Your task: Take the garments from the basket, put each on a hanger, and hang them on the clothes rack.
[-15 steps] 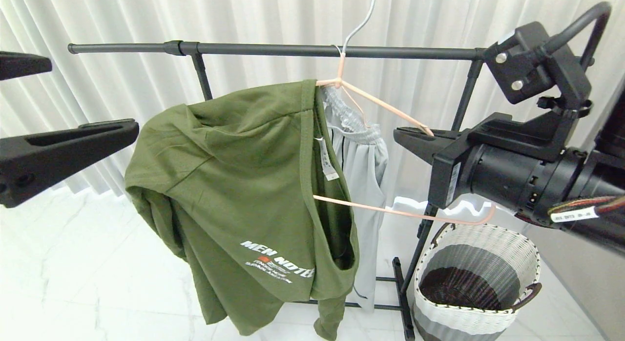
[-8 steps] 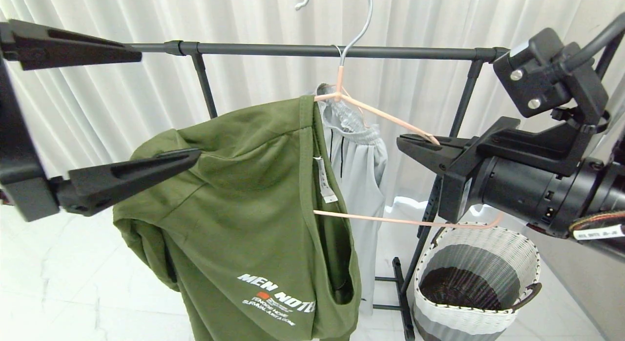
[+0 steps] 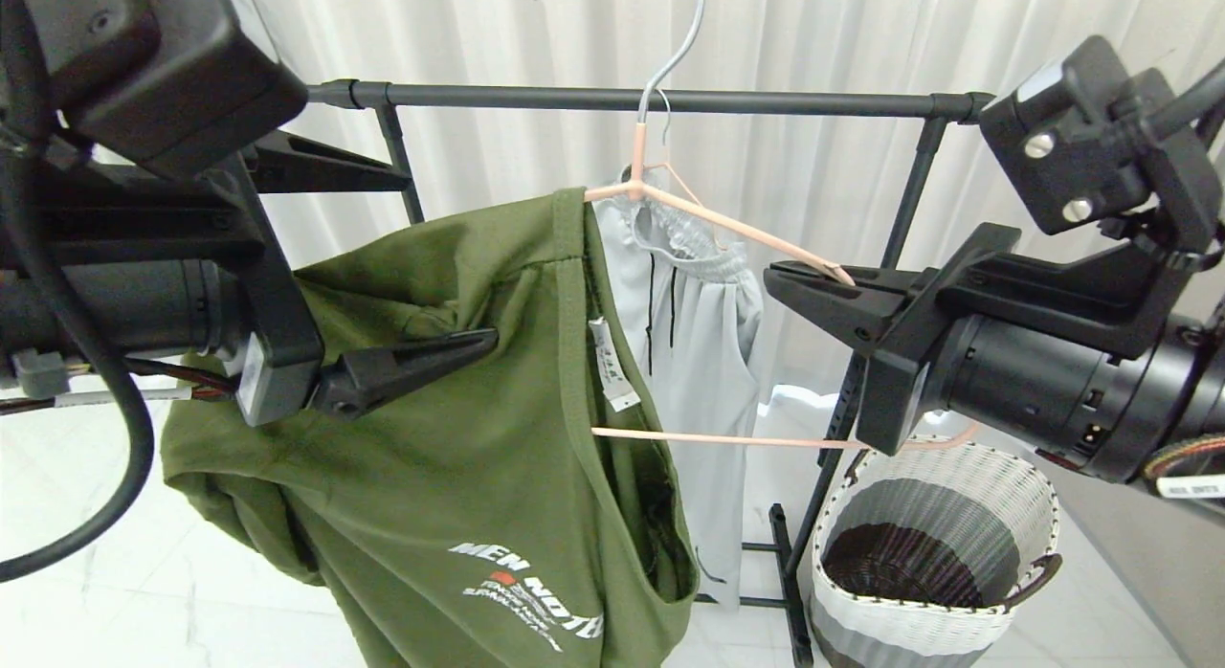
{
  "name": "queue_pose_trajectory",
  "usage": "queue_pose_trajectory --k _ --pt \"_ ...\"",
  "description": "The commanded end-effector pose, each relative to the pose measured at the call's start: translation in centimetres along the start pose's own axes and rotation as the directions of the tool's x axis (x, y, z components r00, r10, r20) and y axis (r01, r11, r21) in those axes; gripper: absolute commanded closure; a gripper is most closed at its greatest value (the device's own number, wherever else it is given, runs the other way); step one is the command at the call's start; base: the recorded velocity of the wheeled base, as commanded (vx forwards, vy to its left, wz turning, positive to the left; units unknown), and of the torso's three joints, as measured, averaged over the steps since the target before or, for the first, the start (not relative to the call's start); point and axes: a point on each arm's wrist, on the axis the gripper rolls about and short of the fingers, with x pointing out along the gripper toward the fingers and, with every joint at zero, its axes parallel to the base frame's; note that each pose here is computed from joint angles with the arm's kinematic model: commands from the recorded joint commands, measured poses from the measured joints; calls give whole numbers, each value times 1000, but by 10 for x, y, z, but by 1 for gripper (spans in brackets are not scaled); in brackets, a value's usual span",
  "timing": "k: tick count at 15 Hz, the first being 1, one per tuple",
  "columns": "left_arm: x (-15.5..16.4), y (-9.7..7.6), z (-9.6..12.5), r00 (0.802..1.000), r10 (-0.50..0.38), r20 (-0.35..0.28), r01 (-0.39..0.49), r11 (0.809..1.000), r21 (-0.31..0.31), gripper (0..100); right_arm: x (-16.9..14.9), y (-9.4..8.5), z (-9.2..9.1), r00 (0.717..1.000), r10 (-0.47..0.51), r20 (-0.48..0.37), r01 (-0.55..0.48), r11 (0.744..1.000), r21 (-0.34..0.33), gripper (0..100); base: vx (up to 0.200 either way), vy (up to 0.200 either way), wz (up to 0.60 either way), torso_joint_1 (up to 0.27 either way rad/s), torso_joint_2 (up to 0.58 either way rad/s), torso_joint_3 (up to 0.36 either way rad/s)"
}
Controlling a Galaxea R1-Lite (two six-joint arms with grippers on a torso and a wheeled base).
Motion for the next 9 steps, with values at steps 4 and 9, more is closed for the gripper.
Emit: queue_pose_trajectory --k 4,9 --pt "6 -1 -2 1000 -13 -12 13 1000 -4 100 -1 9 3 998 60 23 -60 998 -7 100 0 0 0 0 0 0" --pt "7 -1 -2 1000 -13 -14 13 1000 -4 100 -2 12 4 997 72 27 -71 997 -23 100 0 0 0 0 0 0"
